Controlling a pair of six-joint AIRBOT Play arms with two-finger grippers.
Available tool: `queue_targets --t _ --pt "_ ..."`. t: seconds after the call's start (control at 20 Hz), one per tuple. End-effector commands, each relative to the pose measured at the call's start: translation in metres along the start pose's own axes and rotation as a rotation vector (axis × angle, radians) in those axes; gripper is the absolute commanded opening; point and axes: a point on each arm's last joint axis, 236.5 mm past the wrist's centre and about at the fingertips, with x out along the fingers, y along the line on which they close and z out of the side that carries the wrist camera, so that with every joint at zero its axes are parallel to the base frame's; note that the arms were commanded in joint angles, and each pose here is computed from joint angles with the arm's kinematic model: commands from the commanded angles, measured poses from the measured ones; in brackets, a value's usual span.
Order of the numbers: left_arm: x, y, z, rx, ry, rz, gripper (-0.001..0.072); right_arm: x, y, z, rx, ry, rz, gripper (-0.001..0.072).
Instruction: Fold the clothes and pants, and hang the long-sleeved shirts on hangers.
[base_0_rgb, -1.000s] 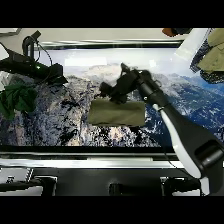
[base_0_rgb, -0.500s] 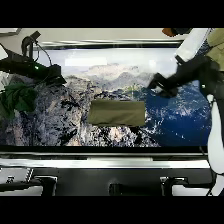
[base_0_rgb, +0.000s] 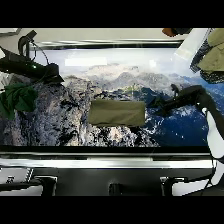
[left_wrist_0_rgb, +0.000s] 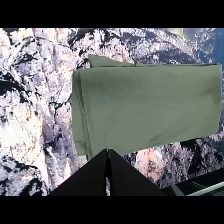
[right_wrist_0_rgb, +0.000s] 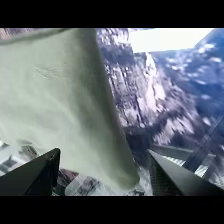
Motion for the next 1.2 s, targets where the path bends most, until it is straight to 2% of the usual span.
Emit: queue_targets --t 0.0,0.05,0.15,0.2,0.3,0.35,0.4,0.45,0.8,1.15 --pt "0.002 0.001 0.003 -0.003 -0.008 -0.001 0.0018 0.036 0.0 -0.006 -0.031 0.035 0.018 0.0582" --pt "0.003 0.001 0.003 -0.004 -0.006 -0.001 0.0018 0.044 0.001 -0.007 -0.036 0.039 0.012 0.0581" --pt "0.005 0.002 0.003 -0.005 -0.003 0.0 0.0018 0.058 0.007 -0.008 -0.051 0.039 0.003 0.0517" --pt "0.005 0.002 0.003 -0.005 -0.003 0.0 0.0018 0.063 0.01 -0.008 -0.063 0.033 -0.003 0.0512" --pt "0.005 0.002 0.004 -0.005 -0.005 0.0 0.0018 0.068 0.017 -0.012 -0.069 0.043 -0.001 0.0317" --pt "0.005 0.002 0.004 -0.005 -0.006 0.0 0.0017 0.066 0.019 -0.012 -0.059 0.041 0.002 0.0147" --pt "0.005 0.002 0.004 -0.005 -0.005 0.0 0.0018 0.062 0.023 -0.011 -0.059 0.033 0.006 0.0048" --pt "0.005 0.002 0.004 -0.005 -0.005 0.0 0.0018 0.054 0.03 -0.006 -0.059 0.007 0.01 0.0029" --pt "0.005 0.002 0.003 -0.005 -0.005 0.0 0.0018 -0.067 0.074 0.079 0.026 -0.292 0.048 0.0029" --pt "0.005 0.002 0.003 -0.002 -0.005 0.0 0.0018 -0.212 0.021 0.139 0.22 -0.608 0.046 0.0029"
